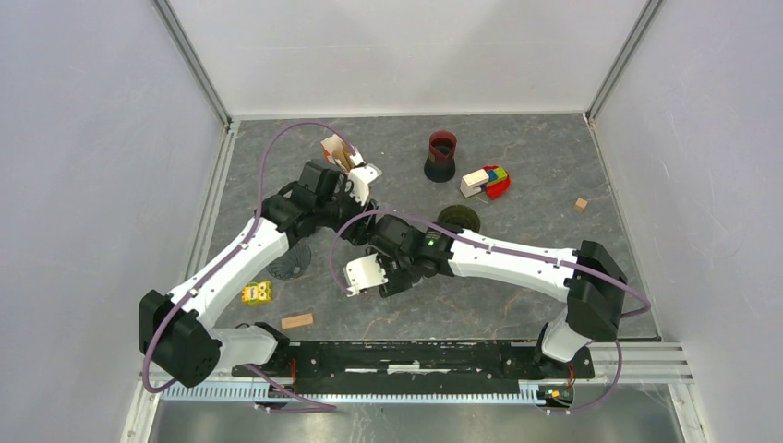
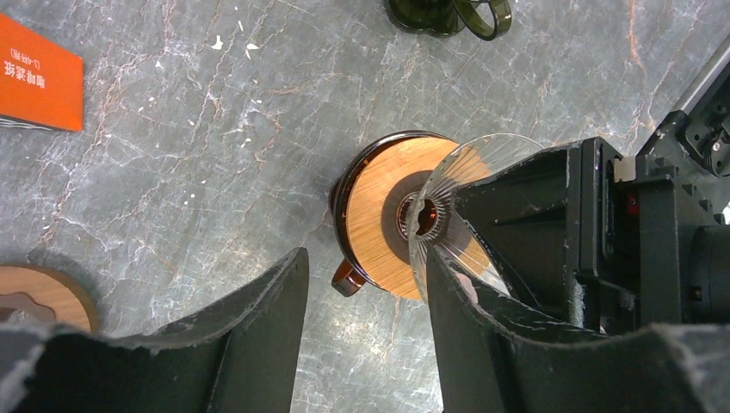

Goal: Place the coffee filter in the dripper
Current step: Adjust the coffee dripper in the dripper holder.

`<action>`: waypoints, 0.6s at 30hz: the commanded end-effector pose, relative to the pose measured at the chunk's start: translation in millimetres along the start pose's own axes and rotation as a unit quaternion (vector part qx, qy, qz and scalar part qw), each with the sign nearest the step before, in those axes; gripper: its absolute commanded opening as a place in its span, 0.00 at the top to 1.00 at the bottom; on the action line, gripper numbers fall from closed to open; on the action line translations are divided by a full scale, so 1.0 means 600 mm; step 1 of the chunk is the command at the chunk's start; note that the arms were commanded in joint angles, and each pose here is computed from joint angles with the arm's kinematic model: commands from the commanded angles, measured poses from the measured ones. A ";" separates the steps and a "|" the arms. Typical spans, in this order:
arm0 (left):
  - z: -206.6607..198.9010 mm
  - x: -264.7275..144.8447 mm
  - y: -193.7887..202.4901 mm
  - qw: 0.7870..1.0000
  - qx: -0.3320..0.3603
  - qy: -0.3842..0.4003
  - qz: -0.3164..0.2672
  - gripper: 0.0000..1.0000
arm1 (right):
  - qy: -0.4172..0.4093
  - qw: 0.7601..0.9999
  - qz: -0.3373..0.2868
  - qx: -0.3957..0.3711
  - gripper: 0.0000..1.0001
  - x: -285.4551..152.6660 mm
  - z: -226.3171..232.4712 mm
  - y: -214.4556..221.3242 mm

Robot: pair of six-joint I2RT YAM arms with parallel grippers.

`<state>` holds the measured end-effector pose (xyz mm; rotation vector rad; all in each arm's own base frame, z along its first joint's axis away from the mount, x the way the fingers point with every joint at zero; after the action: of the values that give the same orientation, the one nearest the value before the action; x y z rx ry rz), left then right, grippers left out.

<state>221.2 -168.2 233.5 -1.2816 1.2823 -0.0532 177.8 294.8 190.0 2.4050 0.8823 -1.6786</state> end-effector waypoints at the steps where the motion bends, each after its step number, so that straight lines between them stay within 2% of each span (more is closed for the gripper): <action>1: 0.000 -0.024 -0.028 0.999 0.027 -0.012 -0.032 0.40 | 0.024 0.999 -0.030 0.006 0.35 -0.031 -0.020 -0.019; 11: 0.009 -0.032 -0.043 0.998 0.026 -0.027 -0.046 0.36 | 0.031 0.995 -0.086 0.027 0.30 -0.082 -0.052 -0.024; 18: -0.007 -0.024 -0.029 0.999 0.017 0.032 -0.031 0.35 | 0.005 0.994 -0.106 0.009 0.30 -0.085 -0.036 -0.009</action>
<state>227.5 -163.3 243.6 -1.3028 1.2518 -0.0530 188.2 289.9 233.1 2.4506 1.0495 -1.7442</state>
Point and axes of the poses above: each gripper's point midway between its finger pads, its own x axis out along the fingers, its own z axis along the line the jaws close on, y = z × x, the point moved 8 cm from there along -x, back along the fingers, and after that the axes turned 4 degrees about -x, right-handed, at the moved point
